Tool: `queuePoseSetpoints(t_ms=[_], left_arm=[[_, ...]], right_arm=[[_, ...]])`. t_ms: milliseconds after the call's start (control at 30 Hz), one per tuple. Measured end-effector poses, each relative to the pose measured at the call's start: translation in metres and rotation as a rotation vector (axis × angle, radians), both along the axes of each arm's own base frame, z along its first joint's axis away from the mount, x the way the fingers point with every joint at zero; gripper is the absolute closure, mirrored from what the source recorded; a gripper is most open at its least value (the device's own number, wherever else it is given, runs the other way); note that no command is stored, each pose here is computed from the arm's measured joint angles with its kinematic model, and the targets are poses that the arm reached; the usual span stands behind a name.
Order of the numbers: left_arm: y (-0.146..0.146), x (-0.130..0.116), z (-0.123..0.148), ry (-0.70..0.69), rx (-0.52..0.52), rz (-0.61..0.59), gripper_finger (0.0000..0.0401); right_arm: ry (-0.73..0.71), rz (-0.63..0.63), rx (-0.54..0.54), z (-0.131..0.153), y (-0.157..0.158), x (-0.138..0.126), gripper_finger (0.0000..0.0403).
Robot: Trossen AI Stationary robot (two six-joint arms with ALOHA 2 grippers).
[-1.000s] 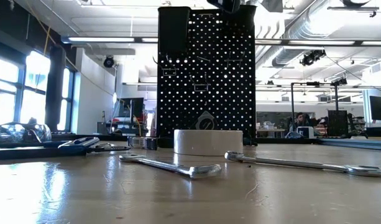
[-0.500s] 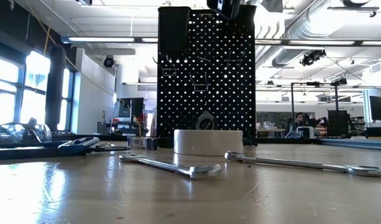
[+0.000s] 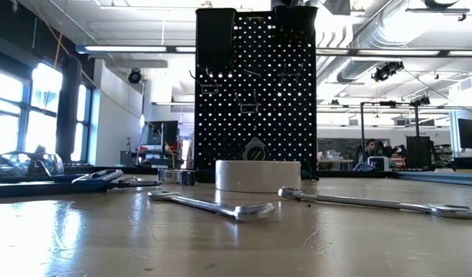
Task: Hang tools onto peg board
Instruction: Hang the silver wrench on the peg board
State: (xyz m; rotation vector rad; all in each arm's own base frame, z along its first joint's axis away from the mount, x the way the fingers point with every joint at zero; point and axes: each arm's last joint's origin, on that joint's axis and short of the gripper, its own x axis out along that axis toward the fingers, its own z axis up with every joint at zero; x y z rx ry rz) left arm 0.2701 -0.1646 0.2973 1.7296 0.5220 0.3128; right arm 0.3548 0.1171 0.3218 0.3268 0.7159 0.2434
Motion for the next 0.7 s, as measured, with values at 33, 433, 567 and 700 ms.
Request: queuePoseSetpoints(t_ms=[33,433,567,700], left_arm=[[0.001,-0.002,0.003,-0.013,-0.014,0.001,0.0195],[0.04,-0.012,0.031,-0.221,-0.323,0.097,0.0181],[0.058,-0.021,0.039,-0.292,-0.537,0.078,0.0181],[0.075,-0.028,0.042,-0.305,-0.749,0.029,0.0181]], right_arm=[[-0.006,-0.012,-0.008,0.004,-0.001,-0.003,0.0399],[-0.016,-0.144,-0.184,0.043,-0.005,-0.06,0.04],[-0.02,-0.196,-0.254,0.052,-0.007,-0.079,0.04],[0.012,-0.262,-0.325,0.055,-0.011,-0.094,0.04]])
